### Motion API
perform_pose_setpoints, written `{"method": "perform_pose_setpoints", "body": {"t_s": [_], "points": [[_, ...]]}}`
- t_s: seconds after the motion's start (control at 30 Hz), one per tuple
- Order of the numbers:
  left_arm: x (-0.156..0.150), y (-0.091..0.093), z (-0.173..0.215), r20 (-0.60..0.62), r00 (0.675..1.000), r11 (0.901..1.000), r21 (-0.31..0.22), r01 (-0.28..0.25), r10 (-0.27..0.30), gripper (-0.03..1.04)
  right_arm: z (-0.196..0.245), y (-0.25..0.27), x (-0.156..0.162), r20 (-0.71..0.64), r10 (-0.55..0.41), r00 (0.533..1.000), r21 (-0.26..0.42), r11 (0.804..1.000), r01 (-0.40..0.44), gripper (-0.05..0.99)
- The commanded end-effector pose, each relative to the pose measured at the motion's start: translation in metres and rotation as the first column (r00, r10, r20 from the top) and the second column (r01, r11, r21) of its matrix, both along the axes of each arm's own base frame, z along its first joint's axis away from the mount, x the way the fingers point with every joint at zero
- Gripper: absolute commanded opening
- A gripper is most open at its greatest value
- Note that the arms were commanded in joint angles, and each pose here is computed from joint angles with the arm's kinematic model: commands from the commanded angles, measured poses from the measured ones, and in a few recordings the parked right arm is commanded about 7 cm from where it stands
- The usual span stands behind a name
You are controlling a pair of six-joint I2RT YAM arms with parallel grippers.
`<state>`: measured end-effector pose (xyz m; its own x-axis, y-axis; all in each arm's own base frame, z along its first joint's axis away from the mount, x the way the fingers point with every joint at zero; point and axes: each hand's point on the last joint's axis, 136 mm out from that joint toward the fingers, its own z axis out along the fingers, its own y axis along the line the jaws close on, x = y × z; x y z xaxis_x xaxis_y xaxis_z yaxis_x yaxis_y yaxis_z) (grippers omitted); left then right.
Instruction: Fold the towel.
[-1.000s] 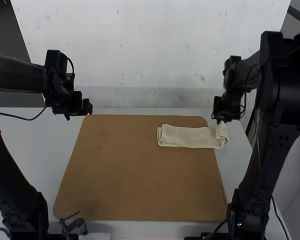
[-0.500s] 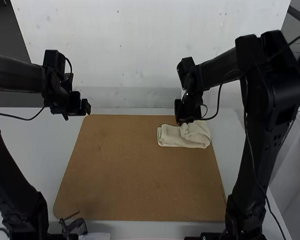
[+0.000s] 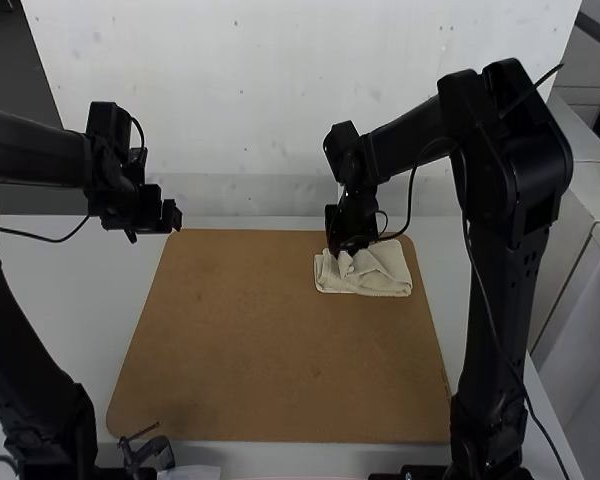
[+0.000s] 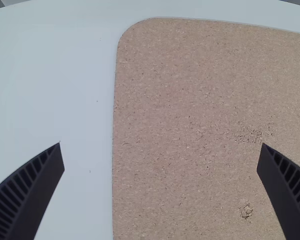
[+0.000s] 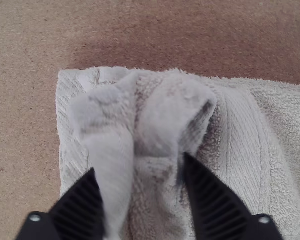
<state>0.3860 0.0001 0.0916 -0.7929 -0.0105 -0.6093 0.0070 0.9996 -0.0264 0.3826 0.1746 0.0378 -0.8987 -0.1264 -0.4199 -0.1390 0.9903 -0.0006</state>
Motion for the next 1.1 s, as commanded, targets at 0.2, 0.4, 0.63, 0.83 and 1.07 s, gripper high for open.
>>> {"method": "perform_pose_setpoints", "body": {"t_s": [0.2, 0.4, 0.63, 0.83, 1.07], "points": [[0.001, 0.000, 0.012, 0.049, 0.999, 0.9998, 0.001, 0.022, -0.022, 1.01, 0.043, 0.001, 0.018, 0.136, -0.028, 0.990, 0.081, 0.997, 0.018, 0.69], [0.000, 0.000, 0.013, 0.052, 0.998, 0.9998, 0.001, 0.022, -0.022, 1.01, 0.047, -0.023, 0.021, 0.139, -0.074, 0.988, 0.077, 0.995, 0.064, 0.02], [0.000, -0.001, 0.012, 0.050, 0.998, 0.9997, -0.002, 0.023, -0.023, 1.01, 0.020, -0.032, 0.005, 0.052, -0.049, 0.997, 0.007, 0.999, 0.049, 0.02], [-0.001, -0.001, 0.010, 0.047, 0.999, 0.9997, -0.002, 0.023, -0.023, 1.01, 0.004, -0.015, 0.004, 0.033, -0.019, 0.999, 0.001, 1.000, 0.019, 0.02], [-0.001, -0.001, 0.022, 0.081, 0.996, 0.9995, -0.001, 0.031, -0.030, 1.01, -0.004, 0.014, 0.010, 0.029, 0.013, 0.999, 0.009, 1.000, -0.014, 0.02]]}}
